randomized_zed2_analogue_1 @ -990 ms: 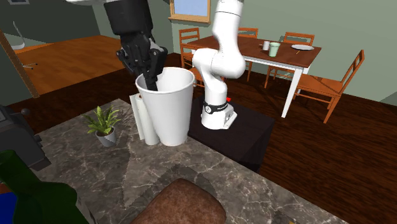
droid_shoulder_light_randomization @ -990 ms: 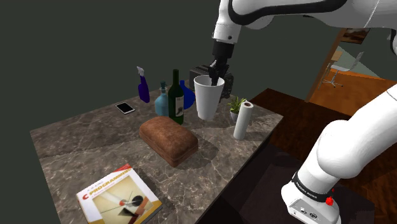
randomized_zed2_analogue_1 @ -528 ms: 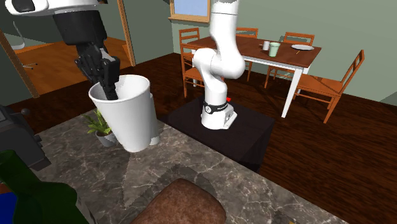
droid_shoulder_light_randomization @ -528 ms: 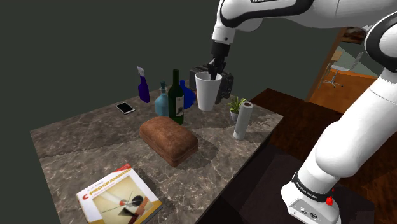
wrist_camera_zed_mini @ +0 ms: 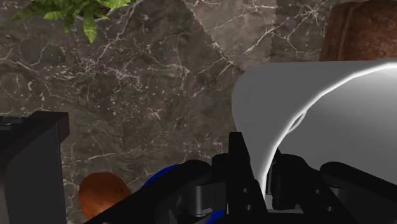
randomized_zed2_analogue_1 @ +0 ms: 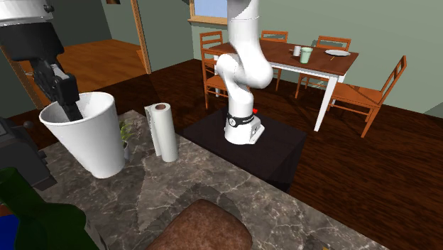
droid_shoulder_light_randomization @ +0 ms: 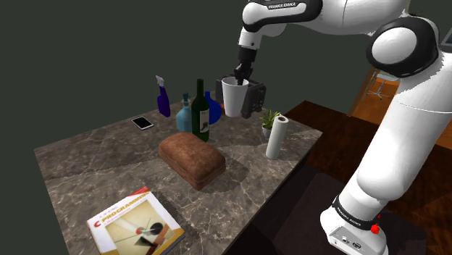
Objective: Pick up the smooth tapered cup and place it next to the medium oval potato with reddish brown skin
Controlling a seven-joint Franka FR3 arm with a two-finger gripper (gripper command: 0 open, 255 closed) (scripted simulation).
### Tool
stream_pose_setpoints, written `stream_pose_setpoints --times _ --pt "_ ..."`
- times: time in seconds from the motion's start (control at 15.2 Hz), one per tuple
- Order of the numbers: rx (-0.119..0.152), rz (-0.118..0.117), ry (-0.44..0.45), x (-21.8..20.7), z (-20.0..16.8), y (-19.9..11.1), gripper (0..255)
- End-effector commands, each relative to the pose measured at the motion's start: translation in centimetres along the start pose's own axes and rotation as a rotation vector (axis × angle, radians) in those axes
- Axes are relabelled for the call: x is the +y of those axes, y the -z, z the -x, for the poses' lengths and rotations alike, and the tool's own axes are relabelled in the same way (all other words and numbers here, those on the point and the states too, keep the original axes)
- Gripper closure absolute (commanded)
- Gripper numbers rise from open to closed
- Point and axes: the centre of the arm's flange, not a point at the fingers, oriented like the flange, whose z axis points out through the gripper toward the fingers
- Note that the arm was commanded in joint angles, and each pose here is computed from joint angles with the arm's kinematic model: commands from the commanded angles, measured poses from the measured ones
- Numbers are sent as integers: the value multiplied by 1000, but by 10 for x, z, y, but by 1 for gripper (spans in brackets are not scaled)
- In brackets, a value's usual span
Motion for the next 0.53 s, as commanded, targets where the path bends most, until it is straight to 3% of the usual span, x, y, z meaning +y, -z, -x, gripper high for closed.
stream_pose_setpoints --times 0.0,0.46 --pt "0 1 0 23 -14 -1 255" --pt "0 1 0 99 -67 -5 255"
